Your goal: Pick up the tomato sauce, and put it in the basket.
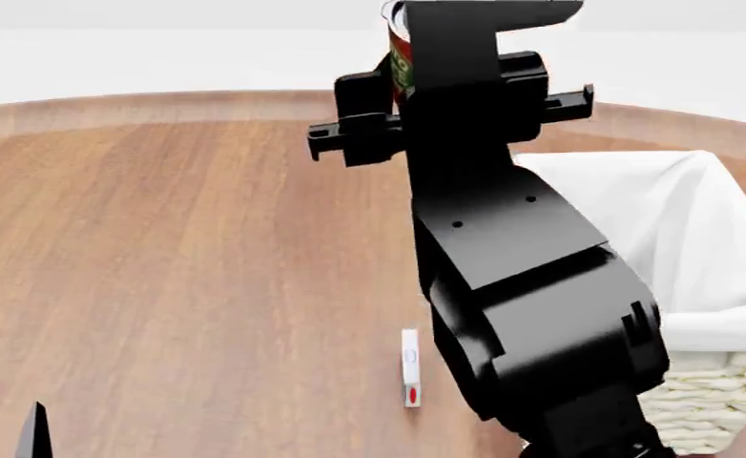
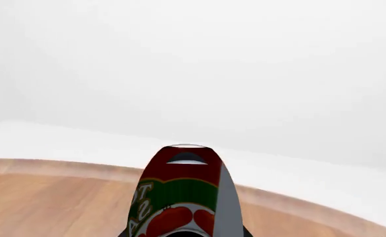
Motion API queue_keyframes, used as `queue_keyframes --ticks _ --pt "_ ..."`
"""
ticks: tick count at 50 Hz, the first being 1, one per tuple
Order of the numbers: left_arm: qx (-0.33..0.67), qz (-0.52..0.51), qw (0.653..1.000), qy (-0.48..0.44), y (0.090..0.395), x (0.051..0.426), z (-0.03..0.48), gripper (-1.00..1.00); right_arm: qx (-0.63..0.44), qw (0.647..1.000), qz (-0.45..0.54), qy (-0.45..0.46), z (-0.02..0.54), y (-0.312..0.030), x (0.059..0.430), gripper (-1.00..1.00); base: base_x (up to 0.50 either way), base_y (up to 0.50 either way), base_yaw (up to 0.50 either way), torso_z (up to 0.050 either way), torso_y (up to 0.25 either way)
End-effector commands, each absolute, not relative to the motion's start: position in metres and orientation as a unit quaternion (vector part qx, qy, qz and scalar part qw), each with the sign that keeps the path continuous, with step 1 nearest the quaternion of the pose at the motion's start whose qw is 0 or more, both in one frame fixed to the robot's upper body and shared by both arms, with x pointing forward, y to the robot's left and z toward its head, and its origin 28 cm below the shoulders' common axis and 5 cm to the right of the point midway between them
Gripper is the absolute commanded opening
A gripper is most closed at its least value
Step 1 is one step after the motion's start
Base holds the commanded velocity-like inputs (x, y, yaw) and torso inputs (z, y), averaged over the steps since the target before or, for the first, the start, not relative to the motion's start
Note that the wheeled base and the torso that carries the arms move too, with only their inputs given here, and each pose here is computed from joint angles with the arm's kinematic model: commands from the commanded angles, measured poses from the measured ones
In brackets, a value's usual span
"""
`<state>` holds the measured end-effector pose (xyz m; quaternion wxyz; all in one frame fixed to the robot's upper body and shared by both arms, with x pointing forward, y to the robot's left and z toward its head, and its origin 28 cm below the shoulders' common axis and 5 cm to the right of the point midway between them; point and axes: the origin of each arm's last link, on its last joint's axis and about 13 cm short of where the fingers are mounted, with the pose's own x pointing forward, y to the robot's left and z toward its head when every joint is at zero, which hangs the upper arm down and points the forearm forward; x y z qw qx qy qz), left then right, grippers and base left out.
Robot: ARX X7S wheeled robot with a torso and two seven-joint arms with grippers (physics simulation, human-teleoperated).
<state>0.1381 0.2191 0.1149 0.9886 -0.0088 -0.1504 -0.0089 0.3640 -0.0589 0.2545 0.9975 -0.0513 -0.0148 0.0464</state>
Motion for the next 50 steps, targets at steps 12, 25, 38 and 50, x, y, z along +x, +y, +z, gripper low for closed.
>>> queue_keyframes --ticks 12,25,38,50 --pt "-0.009 -0.006 0.989 -0.146 0.22 0.14 0.111 1.0 -0.01 0.999 -0.041 0.029 0.304 -0.101 0.416 -1.0 0.0 0.0 0.0 0.0 0.0" --pt "-0.008 -0.007 0.989 -0.149 0.219 0.14 0.113 1.0 0.001 0.991 -0.104 0.084 0.277 -0.136 0.432 -1.0 0.0 0.0 0.0 0.0 0.0" --pt "-0.007 -0.006 0.989 -0.147 0.22 0.14 0.112 1.0 0.014 0.981 -0.141 0.133 0.254 -0.15 0.428 -1.0 0.0 0.0 0.0 0.0 0.0" --pt "-0.006 -0.009 0.989 -0.147 0.218 0.14 0.112 1.0 0.002 0.97 -0.17 0.176 0.223 -0.158 0.424 -1.0 0.0 0.0 0.0 0.0 0.0"
